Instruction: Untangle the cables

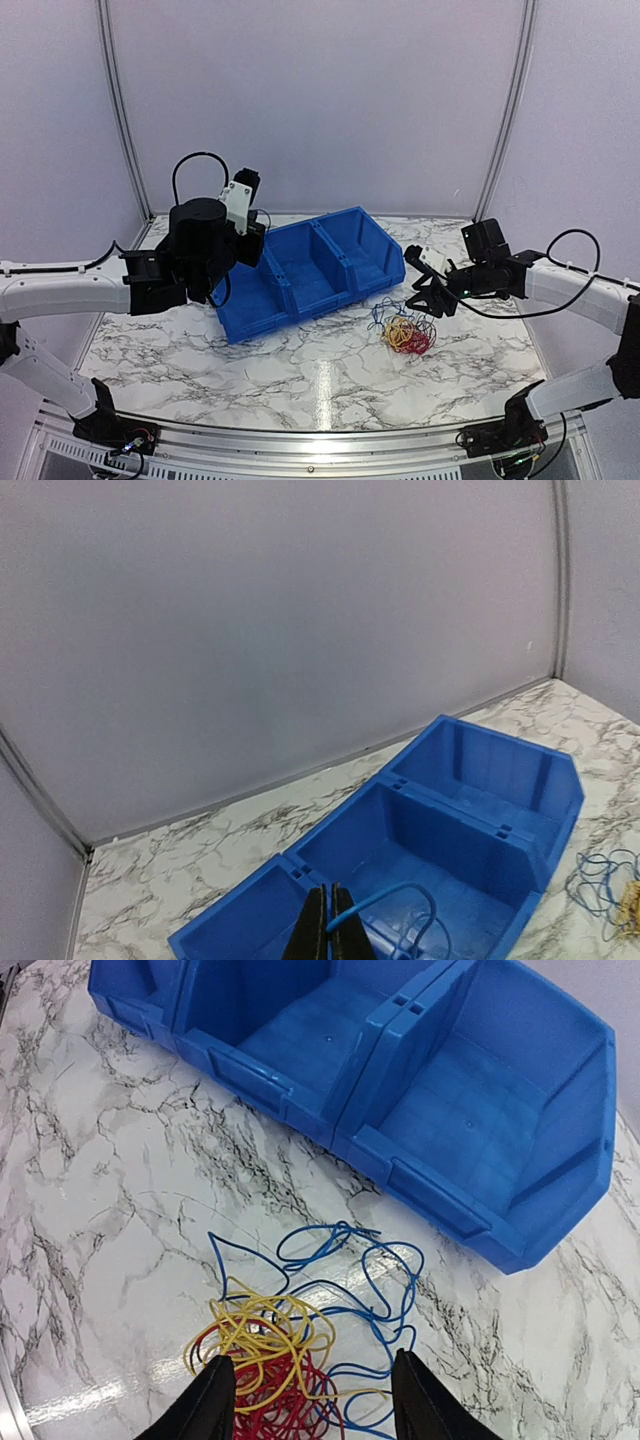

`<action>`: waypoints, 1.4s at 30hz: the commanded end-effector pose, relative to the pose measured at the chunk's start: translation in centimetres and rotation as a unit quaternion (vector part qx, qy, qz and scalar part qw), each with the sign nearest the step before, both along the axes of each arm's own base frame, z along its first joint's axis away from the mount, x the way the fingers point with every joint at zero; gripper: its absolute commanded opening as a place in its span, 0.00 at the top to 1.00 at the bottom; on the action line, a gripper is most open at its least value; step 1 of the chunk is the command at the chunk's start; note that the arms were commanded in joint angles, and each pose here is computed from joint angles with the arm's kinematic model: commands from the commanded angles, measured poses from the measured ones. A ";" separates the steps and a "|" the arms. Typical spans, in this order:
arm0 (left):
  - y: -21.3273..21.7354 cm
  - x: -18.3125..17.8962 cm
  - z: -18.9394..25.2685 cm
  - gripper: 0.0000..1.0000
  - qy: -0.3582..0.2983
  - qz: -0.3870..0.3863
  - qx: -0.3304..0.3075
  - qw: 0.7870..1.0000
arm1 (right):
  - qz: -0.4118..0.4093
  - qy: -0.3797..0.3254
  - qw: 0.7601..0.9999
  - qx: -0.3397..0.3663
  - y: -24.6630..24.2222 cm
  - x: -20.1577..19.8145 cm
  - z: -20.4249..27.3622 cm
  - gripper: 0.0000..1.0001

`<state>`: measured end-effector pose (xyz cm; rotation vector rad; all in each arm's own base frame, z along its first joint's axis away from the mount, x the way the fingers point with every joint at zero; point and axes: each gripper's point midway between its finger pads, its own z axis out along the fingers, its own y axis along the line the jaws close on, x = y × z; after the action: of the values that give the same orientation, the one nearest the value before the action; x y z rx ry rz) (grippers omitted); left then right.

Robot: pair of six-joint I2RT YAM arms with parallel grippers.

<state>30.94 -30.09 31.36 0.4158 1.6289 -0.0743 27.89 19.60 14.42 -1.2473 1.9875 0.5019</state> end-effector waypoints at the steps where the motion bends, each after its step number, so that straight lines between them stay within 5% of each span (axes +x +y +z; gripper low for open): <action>1: 3.4 2.9 -3.5 1.00 0.061 0.069 -0.002 0.996 | -0.012 -0.054 0.998 -0.014 0.0 2.2 0.9 0.46; 11: 6.8 7.7 -7.1 1.00 0.087 0.181 0.131 0.971 | -0.022 -0.056 0.998 -0.031 -0.5 2.7 0.0 0.46; 29: 7.6 8.6 -11.5 1.00 0.163 0.199 0.144 0.956 | -0.024 -0.058 0.997 -0.049 -0.7 2.8 -0.8 0.46; 37: 5.8 8.2 -9.1 0.79 0.172 0.150 0.087 0.970 | -0.025 -0.061 0.996 -0.052 -0.7 2.9 -0.8 0.46; 42: 3.8 7.1 -7.3 0.55 0.172 0.108 0.050 0.978 | -0.023 -0.057 0.997 -0.052 -0.6 2.8 -1.0 0.46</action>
<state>39.01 -24.56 20.85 0.3175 2.0451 0.2559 30.47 18.51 13.13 -1.2487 1.9865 0.3115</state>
